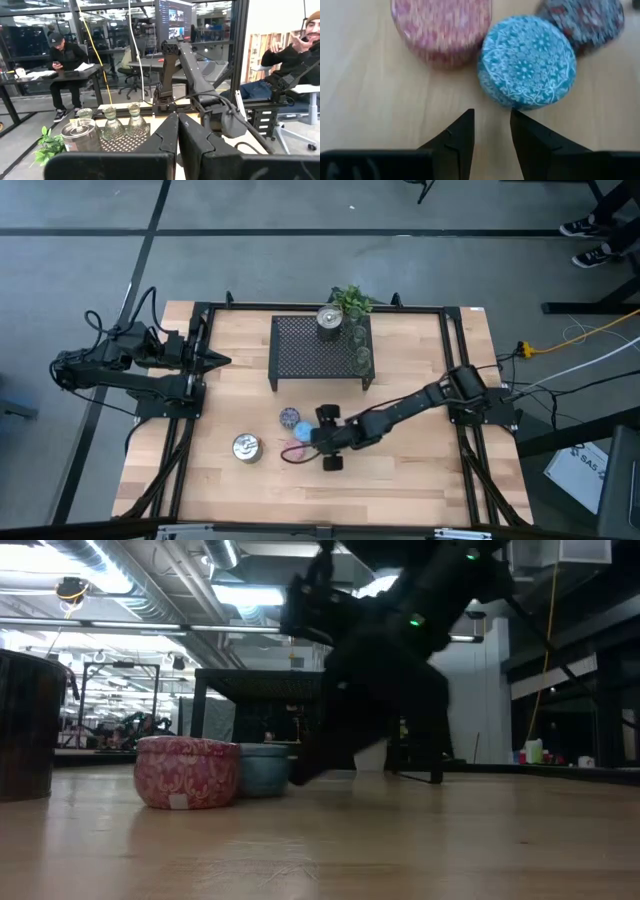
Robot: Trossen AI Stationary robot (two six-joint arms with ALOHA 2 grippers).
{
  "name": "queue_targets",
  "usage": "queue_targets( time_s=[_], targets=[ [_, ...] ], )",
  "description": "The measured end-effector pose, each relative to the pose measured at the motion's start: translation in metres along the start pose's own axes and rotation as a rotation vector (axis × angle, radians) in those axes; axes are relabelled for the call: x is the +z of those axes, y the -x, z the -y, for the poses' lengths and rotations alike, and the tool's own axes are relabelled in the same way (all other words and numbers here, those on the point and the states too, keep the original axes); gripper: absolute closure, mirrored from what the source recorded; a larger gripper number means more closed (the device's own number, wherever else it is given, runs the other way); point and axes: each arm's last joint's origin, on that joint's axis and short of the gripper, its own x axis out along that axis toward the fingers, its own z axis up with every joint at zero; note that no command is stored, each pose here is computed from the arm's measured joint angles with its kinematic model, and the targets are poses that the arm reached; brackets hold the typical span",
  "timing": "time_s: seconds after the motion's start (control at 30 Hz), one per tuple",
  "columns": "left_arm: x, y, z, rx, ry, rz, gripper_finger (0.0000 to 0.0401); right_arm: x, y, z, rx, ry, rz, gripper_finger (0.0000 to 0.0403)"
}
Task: Pick & Place candle stick holders
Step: Move the blue patterned scented candle to the center of the table, then put the silver scented candle aligned with the other silver scented candle on the shelf
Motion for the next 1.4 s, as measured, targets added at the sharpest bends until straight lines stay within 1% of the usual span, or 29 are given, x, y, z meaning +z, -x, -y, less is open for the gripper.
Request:
queue_targets(
  time_s=[0.1,0.27,0.33,0.47,0.57,0.8,0.9,1.27,1.4],
  targets=[
    [0.0,0.0,0.0,0.0,0.0,0.0,0.0395,0.011,0.001,0.001,0.005,-0.007,0.018,0.0275],
    [0.0,0.0,0.0,0.0,0.0,0.0,0.0395,0.035,0.013,0.001,0.032,-0.017,0.043,0.0275],
    [0.0,0.0,0.0,0.0,0.0,0.0,0.0395,0.044,0.018,-0.001,0.086,-0.021,0.057,0.0275],
    [0.0,0.0,0.0,0.0,0.0,0.0,0.0395,0.058,0.026,-0.006,0.243,-0.023,0.089,0.0275],
    [0.0,0.0,0.0,0.0,0.0,0.0,0.0395,0.067,0.029,-0.009,0.307,-0.029,0.171,0.0275],
    [0.0,0.0,0.0,0.0,0.0,0.0,0.0395,0.086,0.037,-0.016,0.349,-0.047,0.388,0.0275],
    [0.0,0.0,0.0,0.0,0.0,0.0,0.0395,0.091,0.041,-0.019,0.364,-0.049,0.444,0.0275],
    [0.0,0.0,0.0,0.0,0.0,0.0,0.0395,0.091,0.042,-0.02,0.366,-0.044,0.444,0.0275],
    [0.0,0.0,0.0,0.0,0.0,0.0,0.0395,0.088,0.054,-0.017,0.318,-0.005,0.385,0.0275]
  ],
)
